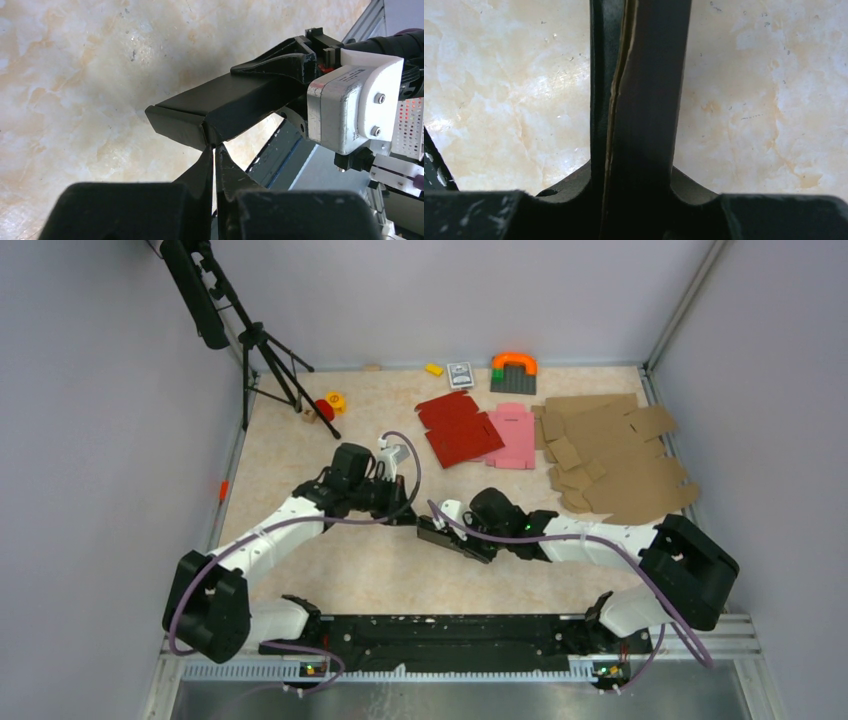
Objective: Fold the paper box
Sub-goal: Close the paper box at the center of the board.
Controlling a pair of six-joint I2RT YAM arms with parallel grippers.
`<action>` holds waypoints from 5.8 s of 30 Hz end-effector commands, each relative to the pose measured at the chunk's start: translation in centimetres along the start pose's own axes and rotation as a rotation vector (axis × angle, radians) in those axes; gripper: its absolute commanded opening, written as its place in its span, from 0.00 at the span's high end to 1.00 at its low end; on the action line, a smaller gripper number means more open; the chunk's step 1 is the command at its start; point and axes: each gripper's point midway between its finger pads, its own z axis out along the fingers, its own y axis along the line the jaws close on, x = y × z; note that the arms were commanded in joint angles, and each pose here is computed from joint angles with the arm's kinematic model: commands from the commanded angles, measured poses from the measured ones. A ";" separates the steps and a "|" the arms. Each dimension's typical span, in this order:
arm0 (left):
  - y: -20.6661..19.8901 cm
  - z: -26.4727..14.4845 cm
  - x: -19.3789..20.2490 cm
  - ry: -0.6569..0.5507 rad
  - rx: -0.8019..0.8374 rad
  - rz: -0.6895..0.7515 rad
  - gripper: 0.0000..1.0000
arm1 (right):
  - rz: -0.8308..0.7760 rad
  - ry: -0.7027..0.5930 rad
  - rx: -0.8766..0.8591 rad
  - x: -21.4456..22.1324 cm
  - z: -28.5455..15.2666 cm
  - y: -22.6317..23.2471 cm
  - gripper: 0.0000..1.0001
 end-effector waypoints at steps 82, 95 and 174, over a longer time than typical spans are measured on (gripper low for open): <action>2.3 2.0 2.3 -0.288 0.010 -0.571 0.90 | 0.074 -0.038 -0.100 -1.5 1.1 0.6 1.00; 4.0 0.3 3.6 -0.285 -0.160 -0.470 0.98 | 0.088 -0.038 -0.066 -1.7 1.3 0.0 0.93; 5.1 4.1 4.2 -0.117 -0.297 -0.433 0.88 | 0.795 -0.294 0.196 -6.4 -9.4 -5.1 1.00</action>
